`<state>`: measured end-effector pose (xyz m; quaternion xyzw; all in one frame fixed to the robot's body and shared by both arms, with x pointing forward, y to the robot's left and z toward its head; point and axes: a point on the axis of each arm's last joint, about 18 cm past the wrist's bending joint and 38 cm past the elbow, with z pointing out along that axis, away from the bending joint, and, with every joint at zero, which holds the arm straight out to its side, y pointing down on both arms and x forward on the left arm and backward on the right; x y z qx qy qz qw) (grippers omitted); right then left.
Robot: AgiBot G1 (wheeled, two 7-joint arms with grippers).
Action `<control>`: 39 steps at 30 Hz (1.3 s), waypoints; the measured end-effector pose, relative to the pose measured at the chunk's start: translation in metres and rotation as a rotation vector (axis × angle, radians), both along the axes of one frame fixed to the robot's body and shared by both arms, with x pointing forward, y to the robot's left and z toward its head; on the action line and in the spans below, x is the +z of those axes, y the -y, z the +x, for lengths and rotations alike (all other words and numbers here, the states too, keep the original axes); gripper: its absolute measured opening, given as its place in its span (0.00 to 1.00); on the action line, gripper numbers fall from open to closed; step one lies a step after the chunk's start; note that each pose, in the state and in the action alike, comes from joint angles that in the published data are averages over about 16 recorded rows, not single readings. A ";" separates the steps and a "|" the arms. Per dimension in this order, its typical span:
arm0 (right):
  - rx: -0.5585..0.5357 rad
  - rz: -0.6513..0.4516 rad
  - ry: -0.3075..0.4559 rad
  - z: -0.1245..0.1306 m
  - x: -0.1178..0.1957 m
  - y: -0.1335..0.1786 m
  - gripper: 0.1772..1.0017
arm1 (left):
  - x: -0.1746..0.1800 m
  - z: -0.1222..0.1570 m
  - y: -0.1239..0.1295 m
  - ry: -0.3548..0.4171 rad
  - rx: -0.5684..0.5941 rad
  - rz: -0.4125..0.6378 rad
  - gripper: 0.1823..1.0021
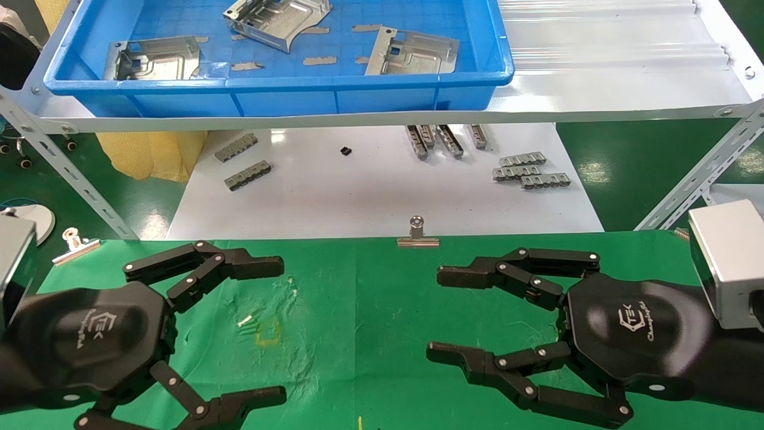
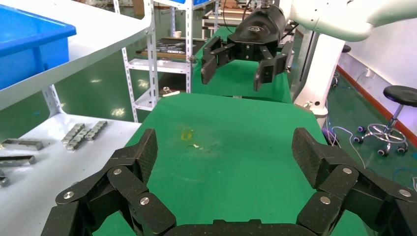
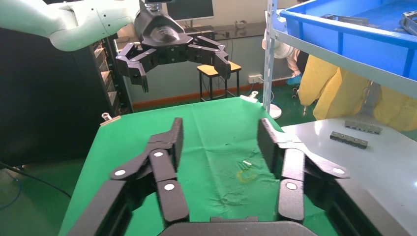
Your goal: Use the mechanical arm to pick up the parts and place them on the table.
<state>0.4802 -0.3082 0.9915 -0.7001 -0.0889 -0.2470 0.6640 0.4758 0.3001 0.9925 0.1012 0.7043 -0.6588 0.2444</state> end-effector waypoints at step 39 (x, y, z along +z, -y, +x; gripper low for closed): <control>0.000 0.000 0.000 0.000 0.000 0.000 0.02 | 0.149 0.096 0.004 0.173 0.283 -0.130 1.00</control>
